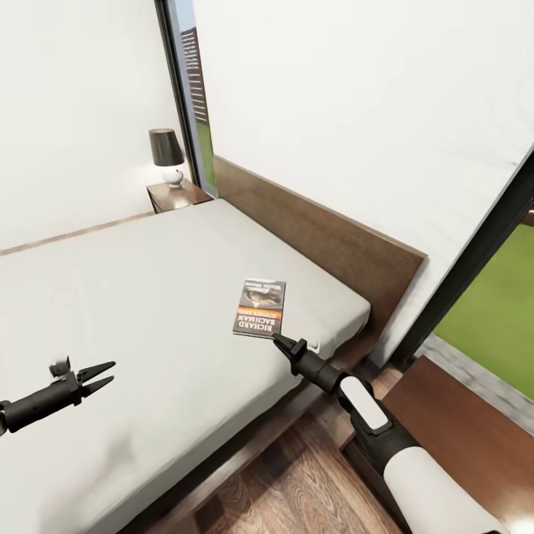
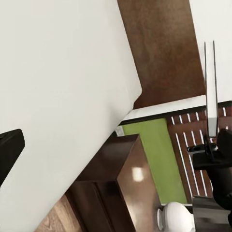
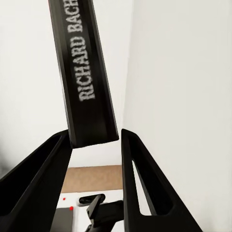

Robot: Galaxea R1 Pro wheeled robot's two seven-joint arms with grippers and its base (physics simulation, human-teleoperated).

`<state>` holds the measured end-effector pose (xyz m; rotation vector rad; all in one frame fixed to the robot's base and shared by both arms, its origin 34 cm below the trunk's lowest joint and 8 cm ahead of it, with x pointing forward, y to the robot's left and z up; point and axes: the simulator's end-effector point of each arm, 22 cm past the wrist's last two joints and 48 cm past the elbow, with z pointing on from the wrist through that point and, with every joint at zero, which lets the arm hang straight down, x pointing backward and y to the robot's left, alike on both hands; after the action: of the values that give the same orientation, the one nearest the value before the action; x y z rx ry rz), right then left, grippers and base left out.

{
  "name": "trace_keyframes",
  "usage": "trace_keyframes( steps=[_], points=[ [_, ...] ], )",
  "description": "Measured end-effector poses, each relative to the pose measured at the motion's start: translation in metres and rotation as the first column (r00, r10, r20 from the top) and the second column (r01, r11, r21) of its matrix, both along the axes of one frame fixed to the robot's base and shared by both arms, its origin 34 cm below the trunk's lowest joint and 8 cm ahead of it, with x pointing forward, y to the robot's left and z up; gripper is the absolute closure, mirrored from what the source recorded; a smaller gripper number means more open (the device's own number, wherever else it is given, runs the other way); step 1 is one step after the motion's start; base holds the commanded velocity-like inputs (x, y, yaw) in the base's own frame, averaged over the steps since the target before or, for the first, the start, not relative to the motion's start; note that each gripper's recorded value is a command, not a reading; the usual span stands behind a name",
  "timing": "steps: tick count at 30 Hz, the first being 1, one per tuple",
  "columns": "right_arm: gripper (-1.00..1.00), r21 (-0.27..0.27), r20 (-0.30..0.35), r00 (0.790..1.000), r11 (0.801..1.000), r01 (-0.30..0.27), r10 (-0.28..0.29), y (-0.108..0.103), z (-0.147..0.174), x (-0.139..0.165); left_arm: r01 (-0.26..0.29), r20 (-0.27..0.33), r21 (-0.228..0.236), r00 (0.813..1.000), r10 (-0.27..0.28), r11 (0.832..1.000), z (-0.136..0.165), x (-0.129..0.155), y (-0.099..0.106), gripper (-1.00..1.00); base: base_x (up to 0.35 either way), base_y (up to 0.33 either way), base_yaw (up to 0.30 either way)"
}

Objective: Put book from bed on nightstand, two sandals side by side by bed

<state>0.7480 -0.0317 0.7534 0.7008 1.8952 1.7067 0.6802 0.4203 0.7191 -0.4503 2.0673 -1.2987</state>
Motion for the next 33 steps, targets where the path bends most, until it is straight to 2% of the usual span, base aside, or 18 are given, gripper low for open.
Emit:
trace_keyframes(
  steps=[13,18,24,29,33],
  points=[
    [1.0,-0.004,0.013,1.0,1.0,0.001,-0.001,-0.005,0.002,-0.009,0.003,0.038,0.022,0.999,-0.004,1.0,0.01,0.003,0.0,-1.0,0.0,0.0,0.0],
    [1.0,0.009,0.017,1.0,1.0,0.003,-0.003,-0.005,0.004,-0.015,0.003,0.048,0.023,0.999,-0.005,1.0,0.014,0.003,0.0,-1.0,0.0,0.0,0.0],
    [1.0,0.02,0.012,1.0,1.0,0.014,-0.014,-0.015,-0.004,-0.029,0.004,0.058,0.024,0.998,-0.005,1.0,0.019,0.004,-0.001,-1.0,0.0,0.0,0.0],
    [1.0,0.007,0.029,0.998,0.999,0.047,-0.047,-0.025,-0.008,-0.033,0.004,0.066,0.024,0.998,-0.006,1.0,0.024,0.005,-0.001,-1.0,0.0,0.0,0.0],
    [1.0,-0.029,0.056,0.996,0.997,0.068,-0.066,-0.031,-0.014,-0.035,0.004,0.073,0.023,0.997,-0.006,1.0,0.027,0.005,-0.002,-1.0,0.0,0.0,0.0]
  ],
)
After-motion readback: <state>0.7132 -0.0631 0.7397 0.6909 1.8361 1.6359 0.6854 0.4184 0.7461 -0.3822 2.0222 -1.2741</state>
